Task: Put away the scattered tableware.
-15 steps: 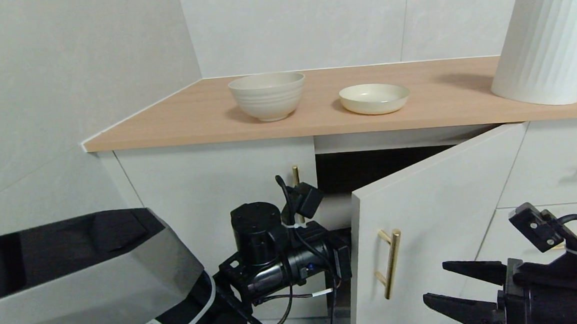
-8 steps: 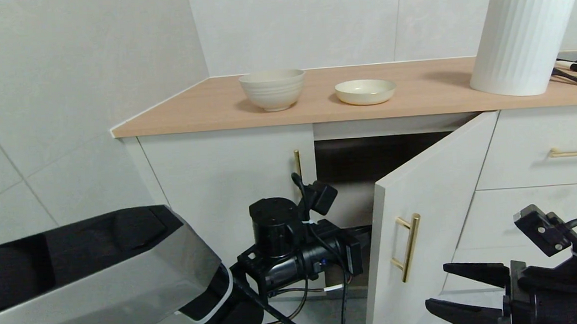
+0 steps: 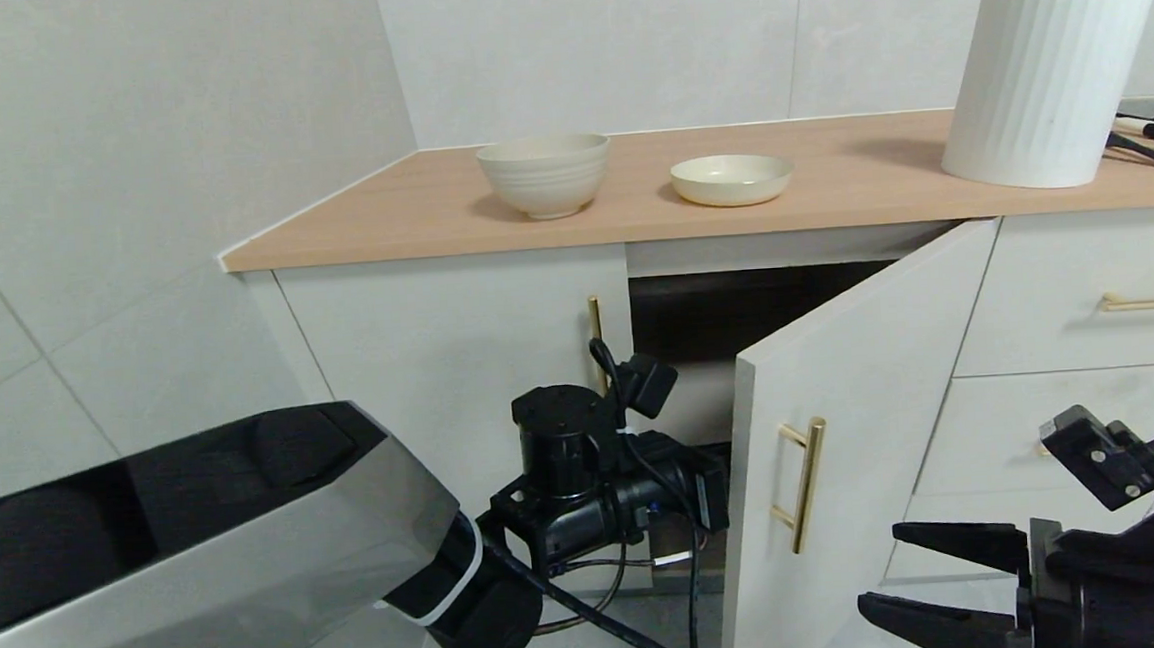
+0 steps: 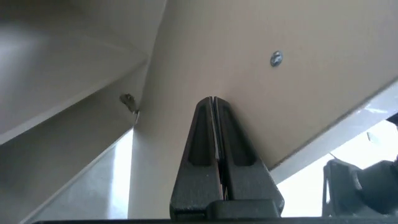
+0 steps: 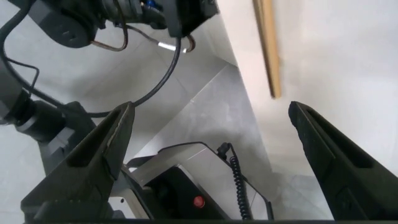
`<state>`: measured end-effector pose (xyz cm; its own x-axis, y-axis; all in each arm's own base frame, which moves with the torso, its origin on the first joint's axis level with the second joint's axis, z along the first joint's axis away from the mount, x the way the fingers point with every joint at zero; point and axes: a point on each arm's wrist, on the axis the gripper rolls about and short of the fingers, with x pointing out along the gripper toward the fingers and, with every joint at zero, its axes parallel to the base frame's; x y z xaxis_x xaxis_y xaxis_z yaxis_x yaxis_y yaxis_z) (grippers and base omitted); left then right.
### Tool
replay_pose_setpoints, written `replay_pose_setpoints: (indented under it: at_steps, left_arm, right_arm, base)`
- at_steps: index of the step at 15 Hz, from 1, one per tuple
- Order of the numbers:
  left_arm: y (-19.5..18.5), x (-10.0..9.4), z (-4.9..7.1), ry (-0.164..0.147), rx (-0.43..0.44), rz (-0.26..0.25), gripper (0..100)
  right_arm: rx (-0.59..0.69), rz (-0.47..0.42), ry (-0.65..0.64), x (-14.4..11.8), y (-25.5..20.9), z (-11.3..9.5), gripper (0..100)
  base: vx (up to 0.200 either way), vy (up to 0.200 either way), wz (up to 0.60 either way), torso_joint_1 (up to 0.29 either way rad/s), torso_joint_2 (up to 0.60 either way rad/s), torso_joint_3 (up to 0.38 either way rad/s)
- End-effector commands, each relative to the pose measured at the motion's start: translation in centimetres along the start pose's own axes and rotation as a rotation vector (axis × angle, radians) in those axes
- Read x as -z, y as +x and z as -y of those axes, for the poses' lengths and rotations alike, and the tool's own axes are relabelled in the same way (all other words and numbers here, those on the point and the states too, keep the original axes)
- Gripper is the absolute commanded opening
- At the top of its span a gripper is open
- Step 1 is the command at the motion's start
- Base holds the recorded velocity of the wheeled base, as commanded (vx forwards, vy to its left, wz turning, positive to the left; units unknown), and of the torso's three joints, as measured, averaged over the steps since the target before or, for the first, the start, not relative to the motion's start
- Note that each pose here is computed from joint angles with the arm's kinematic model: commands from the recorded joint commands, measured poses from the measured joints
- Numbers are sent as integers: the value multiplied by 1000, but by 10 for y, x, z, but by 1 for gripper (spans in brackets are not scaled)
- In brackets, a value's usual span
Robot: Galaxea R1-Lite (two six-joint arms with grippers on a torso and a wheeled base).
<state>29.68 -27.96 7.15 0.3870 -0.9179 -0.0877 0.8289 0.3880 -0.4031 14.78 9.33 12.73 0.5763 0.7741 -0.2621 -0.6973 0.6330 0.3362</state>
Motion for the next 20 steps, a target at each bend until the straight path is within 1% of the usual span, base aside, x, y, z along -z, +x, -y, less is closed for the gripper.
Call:
replay_pose_setpoints:
  at_steps: [1,2,3,5,7,10,11,12,13,14,15,16,17,18,19,20]
  left_arm:
    - [4,-1,-1,0,2,0,0]
    - [8,-3,-2,-2,1,0,0]
    - [12,-5,-4,0,1,5,0]
    - [17,-4,-7,-4,-4,-4,0]
    - [17,-4,-6,-10,-7,-6,0]
    - [18,-9,6,-6,18,-5,0]
    - [20,-9,11,-8,24,-18,0]
    - [23,-14,21,-8,39,-30,0]
    - [30,-17,33,-8,63,-48,0]
    - [37,-18,53,-4,102,-70,0]
    - [41,-18,67,-2,132,-85,0]
    - [48,-17,99,5,198,-115,0]
    - [50,-12,136,12,272,-154,0]
    - [45,-8,149,15,289,-166,0]
    - [41,-10,150,16,286,-165,0]
    - [34,-18,148,16,265,-146,0]
  right_arm:
    - [-2,-1,0,0,0,0,100]
    - [-2,-1,1,0,0,0,100]
    - [-3,-2,0,1,-1,0,100]
    - [-5,-5,0,2,-1,-1,100]
    - [-26,-16,-23,4,-1,-4,100]
    - [-78,-1,-55,4,-6,-15,100]
    - [-98,6,-65,4,-8,-19,100]
    - [-139,25,-85,2,-14,-28,100]
    - [-175,37,-100,1,-21,-35,100]
    - [-218,55,-118,-1,-31,-44,100]
    - [-241,66,-128,-2,-36,-49,100]
    - [-320,101,-152,-6,-49,-60,100]
    - [-365,121,-165,-11,-63,-66,100]
    - [-366,131,-168,-16,-70,-69,100]
    - [-363,130,-167,-18,-72,-69,100]
    - [-358,124,-165,-20,-76,-70,100]
  base:
    - [-200,0,0,17,2,-2]
    - [-200,0,0,-2,2,-7]
    - [0,0,0,0,0,0]
    - [0,0,0,0,0,0]
    - [0,0,0,0,0,0]
    - [0,0,0,0,0,0]
    - [0,0,0,0,0,0]
    - [0,0,0,0,0,0]
    - [0,0,0,0,0,0]
    - [0,0,0,0,0,0]
    - [0,0,0,0,0,0]
    - [0,0,0,0,0,0]
    - [0,0,0,0,0,0]
    - [0,0,0,0,0,0]
    - [0,0,0,0,0,0]
    - [0,0,0,0,0,0]
